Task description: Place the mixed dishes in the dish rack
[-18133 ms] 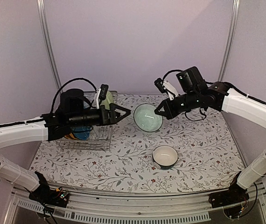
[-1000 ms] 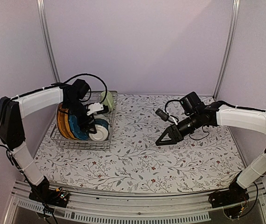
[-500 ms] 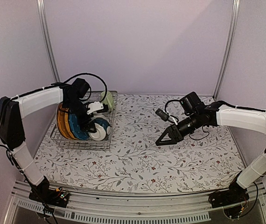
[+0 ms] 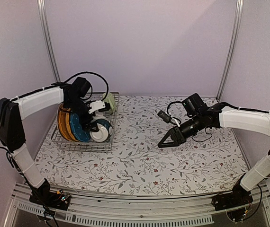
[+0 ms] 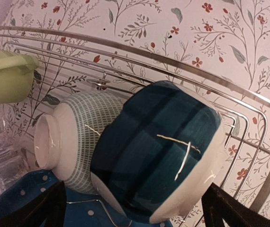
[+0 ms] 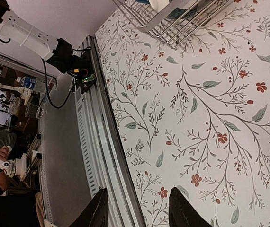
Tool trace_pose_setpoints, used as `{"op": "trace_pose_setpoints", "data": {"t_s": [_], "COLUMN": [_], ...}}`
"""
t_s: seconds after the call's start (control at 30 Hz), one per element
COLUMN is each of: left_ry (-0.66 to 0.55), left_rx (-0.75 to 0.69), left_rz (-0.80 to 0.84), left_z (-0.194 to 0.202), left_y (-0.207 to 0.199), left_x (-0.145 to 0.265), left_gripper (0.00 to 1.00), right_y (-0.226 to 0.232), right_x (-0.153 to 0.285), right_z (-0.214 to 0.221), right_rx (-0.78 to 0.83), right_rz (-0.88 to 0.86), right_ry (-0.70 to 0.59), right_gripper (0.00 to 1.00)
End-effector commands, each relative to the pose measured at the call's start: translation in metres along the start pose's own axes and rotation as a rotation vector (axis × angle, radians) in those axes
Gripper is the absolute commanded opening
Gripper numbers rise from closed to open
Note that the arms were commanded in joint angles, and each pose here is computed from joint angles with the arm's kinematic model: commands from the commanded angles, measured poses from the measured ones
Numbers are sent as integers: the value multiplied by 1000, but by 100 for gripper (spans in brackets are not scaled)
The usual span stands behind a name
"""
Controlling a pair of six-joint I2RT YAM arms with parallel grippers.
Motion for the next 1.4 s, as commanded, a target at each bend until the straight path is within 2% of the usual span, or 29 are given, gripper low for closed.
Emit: {"op": "trace_pose_setpoints", "data": {"t_s": [0.0, 0.47, 1.03, 1.37], "left_ry": [-60, -51, -105, -61], "left_rx": [20, 71, 111, 143], "left_rz": [-37, -100, -108, -137], "left_z": [-10, -5, -10, -8], "left_y": [11, 26, 33, 41], "left_x": [12, 17, 25, 15], "left_gripper": [100, 100, 100, 100], "right_y": [-7, -8, -9, -10], "right_x": [-4, -3, -4, -4], "right_z": [5, 5, 5, 5], "right_rx": [-17, -17, -18, -22], "right_rz": [10, 18, 29, 37], "right_ry": [12, 13, 17, 22], "right_gripper": [43, 43, 43, 43]}}
Point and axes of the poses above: each gripper's point midway between its finger pads, its own x axis back along the fingers, its own y axis along the line the jaws close on, z = x × y, the point moved 7 cm from there along x, back along the fingers, and after that the axes turned 6 degrees about x, right-handed, at the moved point
